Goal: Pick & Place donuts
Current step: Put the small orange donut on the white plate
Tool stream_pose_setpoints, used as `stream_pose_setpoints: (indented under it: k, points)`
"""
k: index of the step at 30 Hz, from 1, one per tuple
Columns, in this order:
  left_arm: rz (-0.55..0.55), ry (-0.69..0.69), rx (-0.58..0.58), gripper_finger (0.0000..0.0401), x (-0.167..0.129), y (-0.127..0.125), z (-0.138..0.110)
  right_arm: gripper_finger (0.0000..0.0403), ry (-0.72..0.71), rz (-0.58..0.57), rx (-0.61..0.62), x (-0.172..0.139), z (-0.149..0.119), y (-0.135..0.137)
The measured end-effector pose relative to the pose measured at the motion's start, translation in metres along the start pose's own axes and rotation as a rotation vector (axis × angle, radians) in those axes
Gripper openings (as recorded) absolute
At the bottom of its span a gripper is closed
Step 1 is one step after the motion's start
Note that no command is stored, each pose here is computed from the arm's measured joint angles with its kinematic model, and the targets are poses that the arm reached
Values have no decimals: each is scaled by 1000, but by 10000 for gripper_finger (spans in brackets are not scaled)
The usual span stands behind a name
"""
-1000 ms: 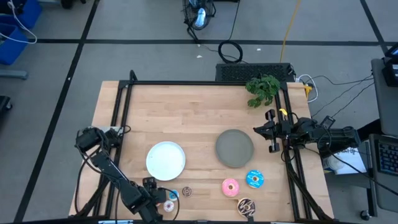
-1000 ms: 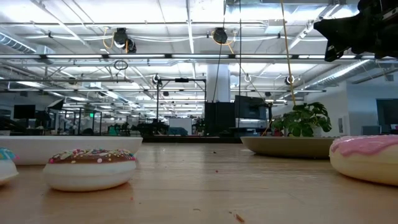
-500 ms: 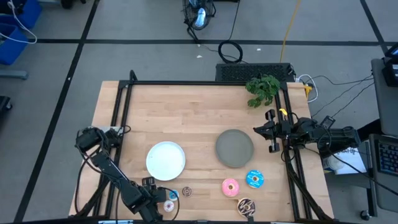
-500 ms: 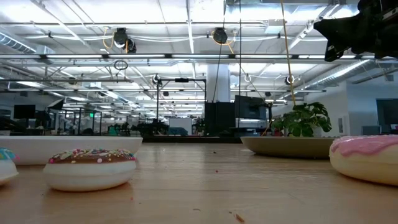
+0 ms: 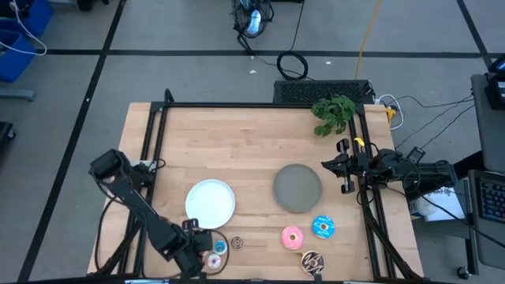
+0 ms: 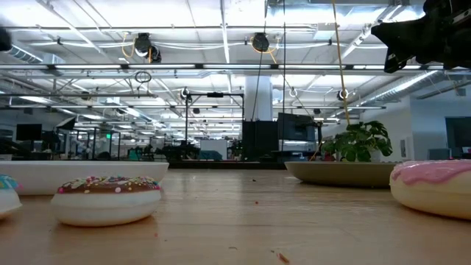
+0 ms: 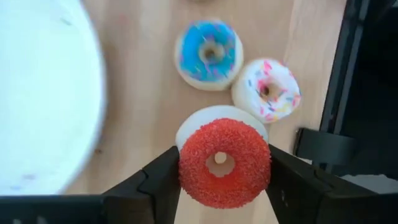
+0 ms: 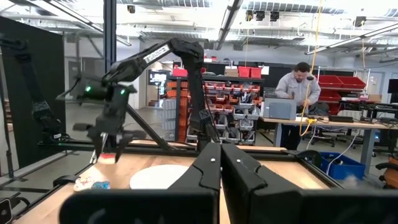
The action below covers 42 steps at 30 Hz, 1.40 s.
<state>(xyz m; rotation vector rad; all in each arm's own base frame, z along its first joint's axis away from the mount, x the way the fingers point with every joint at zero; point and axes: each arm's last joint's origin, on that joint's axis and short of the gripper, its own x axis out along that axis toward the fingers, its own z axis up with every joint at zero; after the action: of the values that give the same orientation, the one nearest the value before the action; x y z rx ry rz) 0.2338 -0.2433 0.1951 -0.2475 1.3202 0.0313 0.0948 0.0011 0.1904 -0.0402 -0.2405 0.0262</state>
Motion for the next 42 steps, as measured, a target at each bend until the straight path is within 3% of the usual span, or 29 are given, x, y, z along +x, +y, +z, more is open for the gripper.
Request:
stream_pose_setpoints:
  k: [11, 17, 21, 28, 37, 42]
  points:
    - [40, -165, 36, 192, -62, 45, 29, 0, 0, 0, 0, 0, 0, 0]
    - [168, -71, -64, 202, -67, 77, 36, 0, 1, 0, 12, 0, 0, 0]
    - [256, 10, -76, 216, -59, 98, 47, 0, 0, 0, 25, 0, 0, 0]
    - [296, 66, 58, 225, -32, 115, 68, 0, 1, 0, 24, 0, 0, 0]
    - [289, 132, 64, 225, 9, 139, 95, 0, 1, 0, 20, 0, 0, 0]
    - [280, 210, 60, 225, 31, 145, 98, 0, 0, 0, 31, 0, 0, 0]
